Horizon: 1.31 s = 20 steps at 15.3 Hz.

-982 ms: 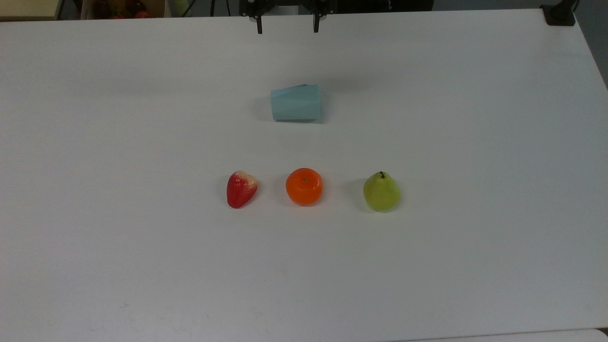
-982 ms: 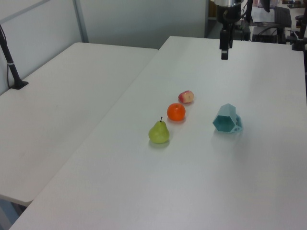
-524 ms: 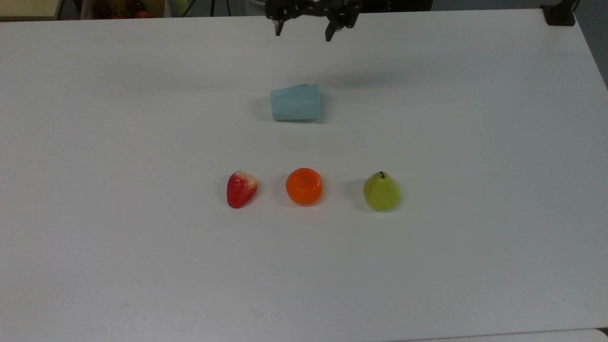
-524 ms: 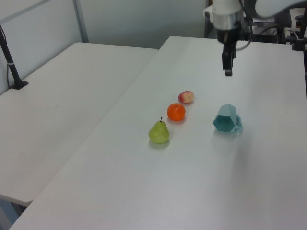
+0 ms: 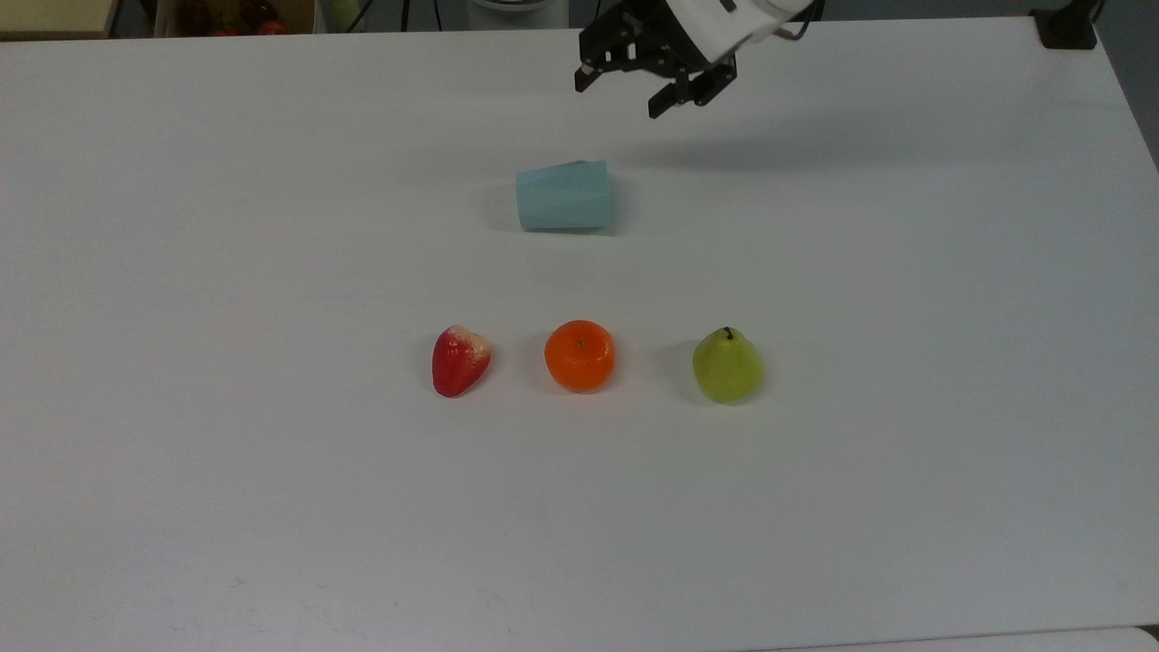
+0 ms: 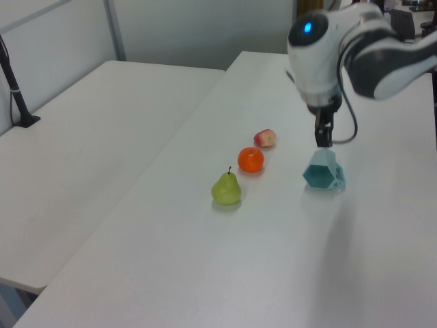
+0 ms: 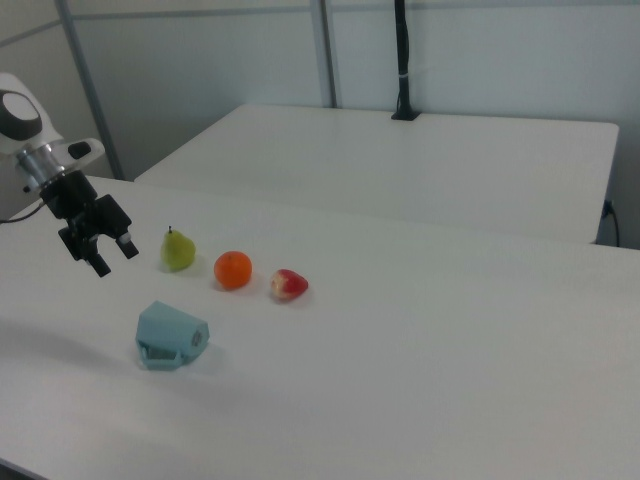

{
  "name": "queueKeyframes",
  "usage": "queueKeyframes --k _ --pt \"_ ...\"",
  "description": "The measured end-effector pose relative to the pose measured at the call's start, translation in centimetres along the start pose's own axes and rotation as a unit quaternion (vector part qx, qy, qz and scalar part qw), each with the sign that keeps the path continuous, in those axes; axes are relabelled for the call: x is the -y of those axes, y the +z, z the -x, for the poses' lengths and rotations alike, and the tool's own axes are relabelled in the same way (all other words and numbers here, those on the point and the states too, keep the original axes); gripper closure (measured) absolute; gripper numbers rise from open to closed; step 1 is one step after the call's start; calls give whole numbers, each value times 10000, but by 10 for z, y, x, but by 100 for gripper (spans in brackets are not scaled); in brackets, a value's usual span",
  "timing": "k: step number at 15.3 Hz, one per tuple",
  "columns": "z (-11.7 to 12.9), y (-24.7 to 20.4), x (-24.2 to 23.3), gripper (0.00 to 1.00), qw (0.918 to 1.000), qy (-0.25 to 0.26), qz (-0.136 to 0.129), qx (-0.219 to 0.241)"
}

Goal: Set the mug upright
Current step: 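Move the gripper down to the base of the tipped blue mug, then close the gripper on the blue mug's base and lift it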

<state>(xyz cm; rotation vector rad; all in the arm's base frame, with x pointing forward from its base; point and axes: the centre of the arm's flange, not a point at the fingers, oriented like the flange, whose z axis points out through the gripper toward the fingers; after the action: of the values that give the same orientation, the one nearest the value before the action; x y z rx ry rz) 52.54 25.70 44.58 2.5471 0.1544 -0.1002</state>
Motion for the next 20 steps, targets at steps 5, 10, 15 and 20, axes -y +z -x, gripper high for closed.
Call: queueKeyframes --k 5,10,15,20 --pt "-8 39 62 0 9969 283 727 -31" --pt "-20 96 99 2 9846 703 1589 -192" --pt "-21 129 95 22 9750 680 2113 -15" --pt "-19 143 89 62 9724 650 2239 64"
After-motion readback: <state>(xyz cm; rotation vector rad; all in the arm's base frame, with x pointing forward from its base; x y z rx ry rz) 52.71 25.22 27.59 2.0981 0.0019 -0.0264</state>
